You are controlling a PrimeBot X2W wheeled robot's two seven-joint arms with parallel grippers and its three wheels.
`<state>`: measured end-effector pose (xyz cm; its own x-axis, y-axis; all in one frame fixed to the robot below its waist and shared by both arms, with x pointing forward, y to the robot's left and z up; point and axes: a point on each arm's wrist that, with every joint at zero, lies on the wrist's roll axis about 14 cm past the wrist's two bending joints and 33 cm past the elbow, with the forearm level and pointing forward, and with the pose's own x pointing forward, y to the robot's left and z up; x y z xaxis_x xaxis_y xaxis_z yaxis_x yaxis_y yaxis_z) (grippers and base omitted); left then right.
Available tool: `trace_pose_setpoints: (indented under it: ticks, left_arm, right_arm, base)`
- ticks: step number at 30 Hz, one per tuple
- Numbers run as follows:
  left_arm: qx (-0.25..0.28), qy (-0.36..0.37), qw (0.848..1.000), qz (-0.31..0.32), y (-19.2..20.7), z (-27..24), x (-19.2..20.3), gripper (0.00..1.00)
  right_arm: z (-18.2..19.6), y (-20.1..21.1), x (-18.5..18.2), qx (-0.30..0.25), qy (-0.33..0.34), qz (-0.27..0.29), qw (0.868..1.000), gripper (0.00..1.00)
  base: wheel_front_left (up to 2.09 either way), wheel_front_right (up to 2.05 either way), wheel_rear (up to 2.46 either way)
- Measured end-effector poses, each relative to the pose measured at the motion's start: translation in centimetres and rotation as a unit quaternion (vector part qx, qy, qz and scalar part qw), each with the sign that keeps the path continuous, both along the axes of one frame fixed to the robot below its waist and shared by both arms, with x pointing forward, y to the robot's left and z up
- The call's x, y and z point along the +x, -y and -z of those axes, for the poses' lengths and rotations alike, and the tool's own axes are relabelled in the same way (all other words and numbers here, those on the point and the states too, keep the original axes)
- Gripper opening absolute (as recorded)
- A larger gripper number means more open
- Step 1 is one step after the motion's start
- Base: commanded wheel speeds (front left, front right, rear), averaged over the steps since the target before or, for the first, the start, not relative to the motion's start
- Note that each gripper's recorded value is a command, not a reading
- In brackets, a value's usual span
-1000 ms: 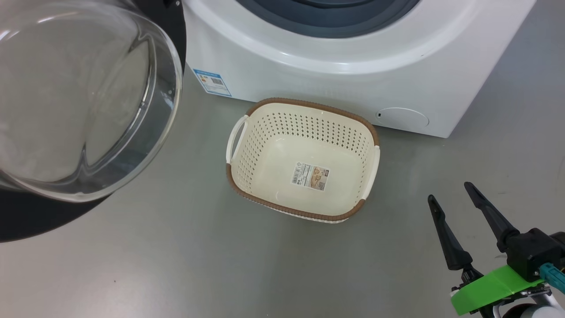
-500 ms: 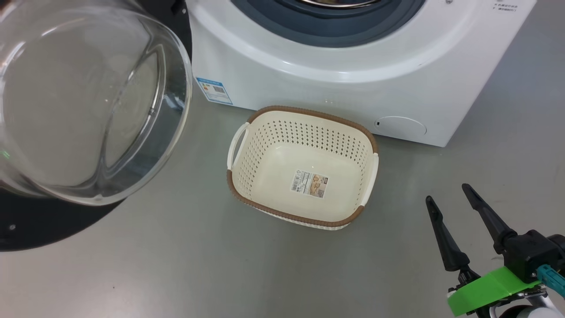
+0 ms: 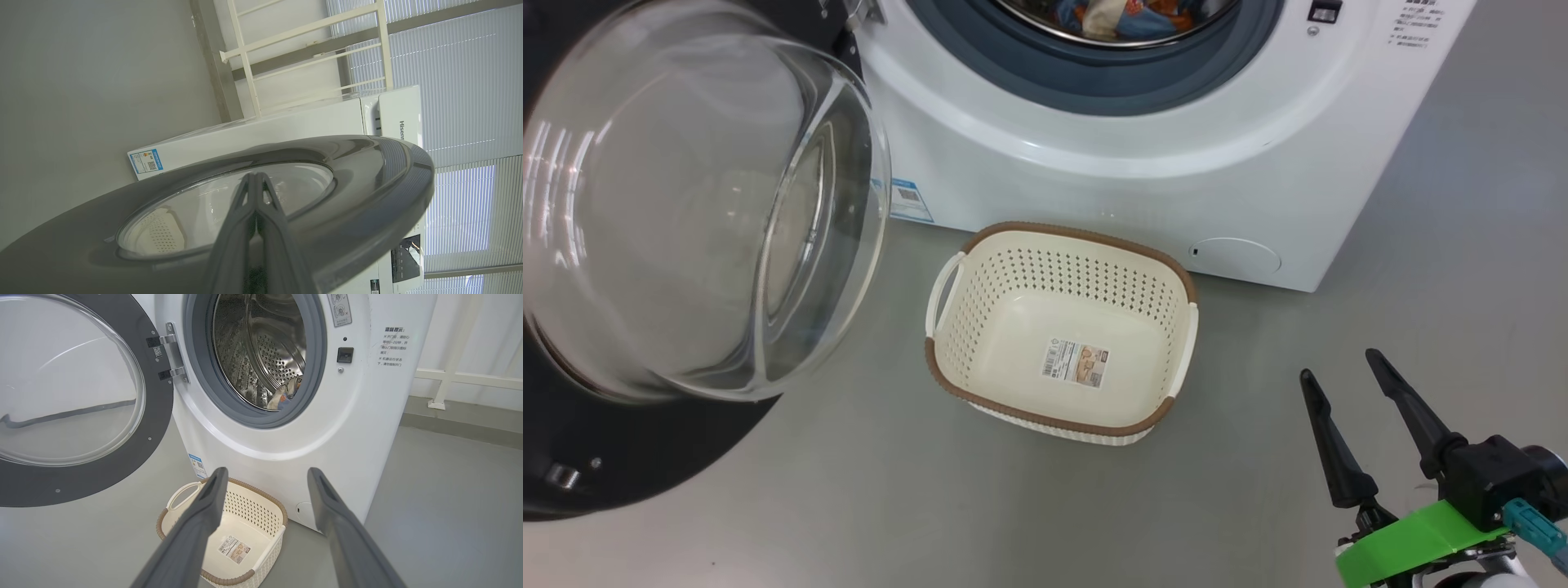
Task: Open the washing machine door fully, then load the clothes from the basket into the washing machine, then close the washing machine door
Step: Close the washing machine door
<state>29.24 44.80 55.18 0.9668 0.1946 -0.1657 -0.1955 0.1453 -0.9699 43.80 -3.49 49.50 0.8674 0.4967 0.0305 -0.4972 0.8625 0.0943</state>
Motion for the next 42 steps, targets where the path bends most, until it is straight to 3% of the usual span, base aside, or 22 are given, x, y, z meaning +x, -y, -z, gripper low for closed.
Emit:
trace_pose_setpoints:
  ticks: [19, 42]
  left_arm:
    - [-0.005, 0.025, 0.985, 0.171, 9.2, -0.1, 1.4, 0.0]
    - [-0.048, 0.065, 0.945, 0.318, 19.4, -0.6, 5.5, 0.0]
  right_arm:
    - [-2.3, 2.7, -1.8, 0.014, 0.03, 0.049, 0.998, 1.0]
    - [-3.4, 8.7, -5.0, 0.019, 0.045, 0.141, 0.989, 1.0]
  base:
    - [0.0, 0.0, 0.0]
    - [0.0, 0.0, 0.0]
